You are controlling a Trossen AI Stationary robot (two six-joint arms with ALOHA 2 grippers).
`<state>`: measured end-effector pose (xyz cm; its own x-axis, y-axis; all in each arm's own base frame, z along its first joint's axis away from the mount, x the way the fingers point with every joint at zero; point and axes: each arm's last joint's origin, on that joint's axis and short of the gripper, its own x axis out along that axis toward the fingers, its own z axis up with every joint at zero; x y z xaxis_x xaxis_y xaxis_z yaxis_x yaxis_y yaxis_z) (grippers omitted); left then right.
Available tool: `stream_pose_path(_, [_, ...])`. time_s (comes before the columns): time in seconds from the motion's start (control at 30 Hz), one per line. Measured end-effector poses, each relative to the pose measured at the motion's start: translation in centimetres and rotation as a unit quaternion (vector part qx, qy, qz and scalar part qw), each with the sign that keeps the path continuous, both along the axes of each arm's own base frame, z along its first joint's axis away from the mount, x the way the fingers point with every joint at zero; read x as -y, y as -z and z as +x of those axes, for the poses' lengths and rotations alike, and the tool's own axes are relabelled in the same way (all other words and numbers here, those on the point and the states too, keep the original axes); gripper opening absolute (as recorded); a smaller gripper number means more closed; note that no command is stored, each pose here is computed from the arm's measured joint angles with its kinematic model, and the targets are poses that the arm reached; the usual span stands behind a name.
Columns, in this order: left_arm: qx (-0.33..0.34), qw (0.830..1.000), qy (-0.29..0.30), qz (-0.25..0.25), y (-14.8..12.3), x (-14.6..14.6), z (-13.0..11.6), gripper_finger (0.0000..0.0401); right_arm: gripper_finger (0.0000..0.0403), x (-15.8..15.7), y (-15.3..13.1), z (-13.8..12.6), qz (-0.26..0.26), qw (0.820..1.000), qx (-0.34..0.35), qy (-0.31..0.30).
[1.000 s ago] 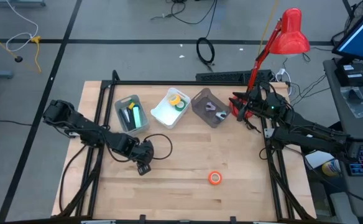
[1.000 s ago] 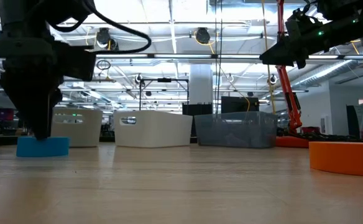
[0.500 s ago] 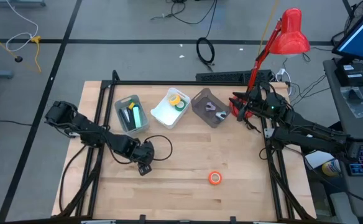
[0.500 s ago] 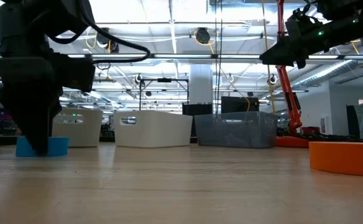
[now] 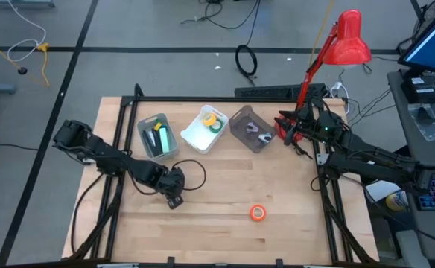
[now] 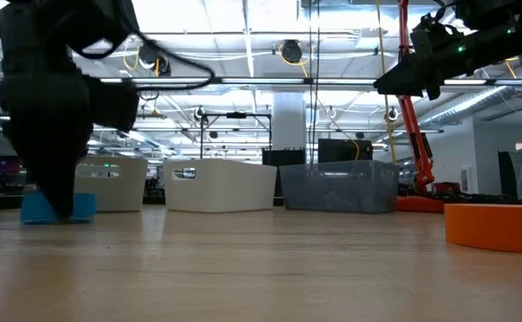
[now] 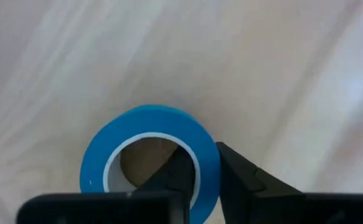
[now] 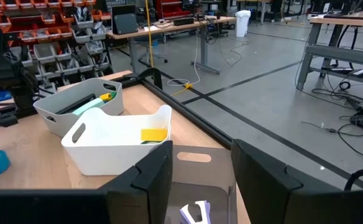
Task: Pick and place Stapler, Stapler remover, tape
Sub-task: Put the blue tape into the white bin
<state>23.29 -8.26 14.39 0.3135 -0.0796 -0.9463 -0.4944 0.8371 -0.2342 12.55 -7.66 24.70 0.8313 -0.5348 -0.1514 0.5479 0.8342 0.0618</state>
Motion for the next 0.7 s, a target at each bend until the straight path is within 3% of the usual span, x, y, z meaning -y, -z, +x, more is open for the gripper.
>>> stream_pose_path(0.17, [0.059,0.997,-0.019,-0.037,-2.3,-0.7,0.1,0.0043,0.0155,0.0,0.0,0.0,0.000,1.000,-0.001,0.000])
stream_pose_path(0.33, [0.173,0.982,-0.058,-0.054,-5.6,-1.9,0.4,0.0043,0.0155,0.0,0.0,0.0,0.001,1.000,-0.001,-0.001])
stream_pose_path(0.5, [0.290,0.951,-0.108,0.000,-8.7,-4.1,0.4,0.0047,0.0155,0.0,0.1,0.0,0.002,1.000,-0.003,-0.001])
stream_pose_path(0.7, [0.353,0.925,-0.119,0.072,-10.5,-7.4,0.7,0.0043,0.0155,0.0,0.1,0.0,0.003,1.000,-0.005,-0.001])
